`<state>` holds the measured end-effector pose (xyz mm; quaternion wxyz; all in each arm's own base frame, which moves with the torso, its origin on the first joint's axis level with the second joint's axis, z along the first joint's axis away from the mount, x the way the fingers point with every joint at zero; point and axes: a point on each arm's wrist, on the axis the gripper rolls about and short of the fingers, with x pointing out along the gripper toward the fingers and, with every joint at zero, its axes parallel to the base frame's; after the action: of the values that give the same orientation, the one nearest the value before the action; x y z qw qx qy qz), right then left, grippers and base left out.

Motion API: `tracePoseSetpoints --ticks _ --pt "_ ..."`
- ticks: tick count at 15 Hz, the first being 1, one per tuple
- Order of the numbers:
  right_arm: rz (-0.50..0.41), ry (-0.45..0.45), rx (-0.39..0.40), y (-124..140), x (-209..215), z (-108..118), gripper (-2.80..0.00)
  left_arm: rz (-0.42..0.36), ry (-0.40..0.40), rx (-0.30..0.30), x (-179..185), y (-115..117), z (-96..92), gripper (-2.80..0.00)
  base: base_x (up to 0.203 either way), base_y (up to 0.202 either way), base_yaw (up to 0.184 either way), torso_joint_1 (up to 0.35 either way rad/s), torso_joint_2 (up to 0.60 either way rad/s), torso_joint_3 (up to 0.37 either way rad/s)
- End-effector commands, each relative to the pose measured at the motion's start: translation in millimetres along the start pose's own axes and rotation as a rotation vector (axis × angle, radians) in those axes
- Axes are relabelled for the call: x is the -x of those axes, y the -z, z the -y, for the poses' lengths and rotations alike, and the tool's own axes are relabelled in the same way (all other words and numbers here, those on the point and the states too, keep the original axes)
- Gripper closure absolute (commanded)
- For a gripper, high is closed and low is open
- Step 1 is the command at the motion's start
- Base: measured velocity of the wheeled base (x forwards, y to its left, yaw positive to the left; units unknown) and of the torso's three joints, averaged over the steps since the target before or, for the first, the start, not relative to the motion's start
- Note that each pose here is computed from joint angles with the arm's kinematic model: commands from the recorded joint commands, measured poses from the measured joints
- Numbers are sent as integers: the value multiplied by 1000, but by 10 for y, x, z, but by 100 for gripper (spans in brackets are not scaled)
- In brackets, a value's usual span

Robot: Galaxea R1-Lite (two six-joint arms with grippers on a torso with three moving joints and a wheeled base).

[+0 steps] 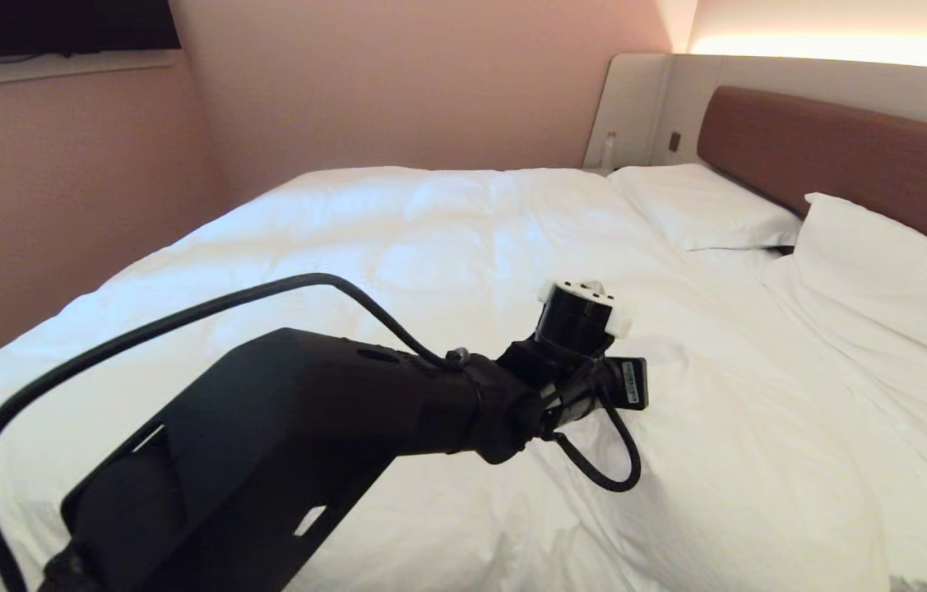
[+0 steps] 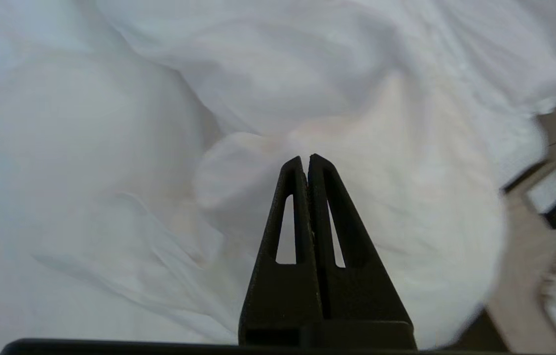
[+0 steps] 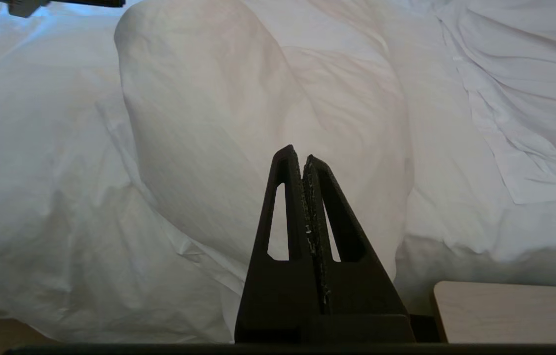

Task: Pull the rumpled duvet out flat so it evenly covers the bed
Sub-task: Flatten the corners of the folded blanket

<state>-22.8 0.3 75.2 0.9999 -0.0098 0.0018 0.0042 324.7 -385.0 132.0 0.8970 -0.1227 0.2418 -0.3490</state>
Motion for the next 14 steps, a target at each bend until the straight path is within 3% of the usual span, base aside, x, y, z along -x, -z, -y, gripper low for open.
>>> tracePoseSetpoints --ticks 1,3,4,7,10,13,14 --pt "1 1 0 0 0 0 0 -28 -37 -19 -138 117 -182 0 0 0 0 0 0 0" --pt "1 1 0 0 0 0 0 -22 -35 -32 -118 72 -203 0 0 0 0 0 0 0" --pt "2 1 0 -1 0 0 0 -22 -27 -32 -113 57 -210 -280 0 0 0 0 0 0" --pt "1 -1 -1 0 0 0 0 -29 58 -33 -84 -85 -311 -280 0 0 0 0 0 0" --pt "1 1 -4 0 0 0 0 -66 197 -27 -57 -231 -489 -280 0 0 0 0 0 0" --pt "2 1 -4 -2 0 0 0 -134 327 -36 -69 -209 -560 -280 0 0 0 0 0 0" --pt "2 1 -4 -1 0 0 0 -175 358 -67 -91 -153 -590 -280 0 0 0 0 0 0"
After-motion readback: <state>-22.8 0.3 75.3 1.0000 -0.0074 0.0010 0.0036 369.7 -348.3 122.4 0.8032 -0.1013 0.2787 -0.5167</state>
